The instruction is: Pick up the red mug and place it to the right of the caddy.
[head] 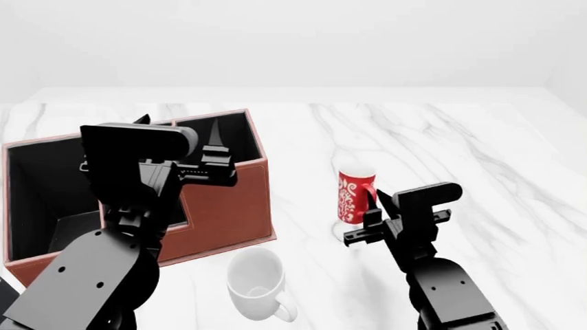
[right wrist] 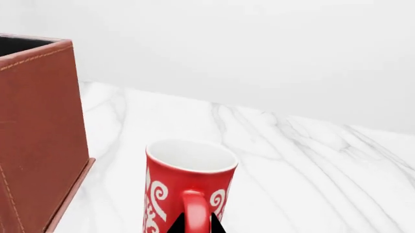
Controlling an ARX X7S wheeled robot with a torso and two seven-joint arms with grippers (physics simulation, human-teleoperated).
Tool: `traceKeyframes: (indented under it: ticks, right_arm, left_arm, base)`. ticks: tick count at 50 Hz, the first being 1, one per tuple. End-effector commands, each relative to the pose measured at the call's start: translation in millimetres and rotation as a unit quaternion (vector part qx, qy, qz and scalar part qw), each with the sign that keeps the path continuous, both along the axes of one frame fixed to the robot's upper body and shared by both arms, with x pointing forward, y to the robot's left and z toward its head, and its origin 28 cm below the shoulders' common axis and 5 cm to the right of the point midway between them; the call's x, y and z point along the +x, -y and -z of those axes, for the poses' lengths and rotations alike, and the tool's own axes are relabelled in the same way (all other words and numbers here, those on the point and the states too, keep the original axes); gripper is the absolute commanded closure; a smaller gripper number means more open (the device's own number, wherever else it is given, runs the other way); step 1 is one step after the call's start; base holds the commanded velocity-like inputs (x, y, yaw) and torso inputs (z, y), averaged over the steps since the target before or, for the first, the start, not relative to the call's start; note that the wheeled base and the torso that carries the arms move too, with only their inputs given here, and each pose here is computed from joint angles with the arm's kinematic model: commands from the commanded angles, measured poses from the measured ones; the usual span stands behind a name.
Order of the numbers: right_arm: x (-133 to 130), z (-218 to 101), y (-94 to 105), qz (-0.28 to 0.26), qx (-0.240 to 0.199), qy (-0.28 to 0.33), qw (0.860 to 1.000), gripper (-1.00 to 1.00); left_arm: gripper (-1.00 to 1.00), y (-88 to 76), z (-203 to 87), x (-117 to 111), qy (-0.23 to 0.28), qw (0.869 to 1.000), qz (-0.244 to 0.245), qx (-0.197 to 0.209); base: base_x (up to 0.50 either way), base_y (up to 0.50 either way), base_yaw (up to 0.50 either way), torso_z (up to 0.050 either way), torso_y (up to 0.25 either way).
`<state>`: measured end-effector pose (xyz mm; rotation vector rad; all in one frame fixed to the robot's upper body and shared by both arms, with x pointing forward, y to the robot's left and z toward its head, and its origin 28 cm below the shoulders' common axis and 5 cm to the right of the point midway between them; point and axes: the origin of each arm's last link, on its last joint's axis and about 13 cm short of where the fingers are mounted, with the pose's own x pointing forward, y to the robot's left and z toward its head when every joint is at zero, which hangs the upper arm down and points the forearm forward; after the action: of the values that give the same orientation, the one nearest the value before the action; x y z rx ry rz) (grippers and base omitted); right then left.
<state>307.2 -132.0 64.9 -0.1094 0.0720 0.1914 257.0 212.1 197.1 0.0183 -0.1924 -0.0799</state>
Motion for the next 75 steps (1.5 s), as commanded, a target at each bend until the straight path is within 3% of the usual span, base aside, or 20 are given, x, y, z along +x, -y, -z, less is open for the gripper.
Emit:
traceKeyframes:
  ticks: [1, 9, 15, 25, 34, 43, 47, 75]
  right_arm:
    - [56.2, -13.1, -12.2, -0.07, -0.02, 0.036, 0.997, 1.0]
    - [85.6, -12.4, -31.6, -0.083, 0.002, 0.044, 0.996, 1.0]
    - [86.2, -13.7, -43.9, -0.099, 0.021, 0.046, 0.994, 1.0]
    - [81.4, -5.6, -58.7, -0.11, 0.016, 0.03, 0.993, 1.0]
    - [75.5, 7.5, -58.8, -0.111, -0.013, -0.046, 0.993, 1.0]
    - [73.2, 11.8, -57.1, -0.098, -0.024, -0.065, 0.993, 1.0]
    - [70.6, 16.4, -55.9, -0.096, -0.048, -0.104, 0.989, 1.0]
    - [52.1, 44.7, -28.6, -0.141, -0.091, -0.177, 0.97, 1.0]
  left_arm:
    - [-1.0, -2.4, -1.8, -0.6, 0.002, 1.0, -0.005, -0.001]
    - [-1.0, -4.7, -1.6, -0.3, 0.002, 1.0, -0.01, -0.002]
    - [-1.0, -5.2, -0.5, 0.9, 0.001, 1.0, -0.012, -0.002]
    - [-1.0, -4.8, 1.2, 2.1, -0.002, 1.0, -0.012, -0.001]
    - [-1.0, -4.1, 1.1, 0.3, -0.001, 1.0, -0.011, -0.002]
    - [-1.0, -5.5, 1.3, -0.3, -0.001, 1.0, -0.013, 0.0]
    - [-1.0, -5.6, 0.8, -0.3, 0.0, 1.0, -0.013, -0.001]
    - [-1.0, -6.3, -0.1, -1.4, 0.001, 1.0, -0.013, 0.0]
  base:
    - [0.0, 0.0, 0.0, 0.0, 0.0]
    - [0.0, 0.0, 0.0, 0.0, 0.0]
    - [0.0, 0.0, 0.0, 0.0, 0.002]
    - [0.0, 0.0, 0.0, 0.0, 0.0]
    - [0.0, 0.0, 0.0, 0.0, 0.001]
    - [0.0, 0.0, 0.0, 0.0, 0.001]
    - [0.0, 0.0, 0.0, 0.0, 0.0]
    - [0.0, 0.0, 0.0, 0.0, 0.0]
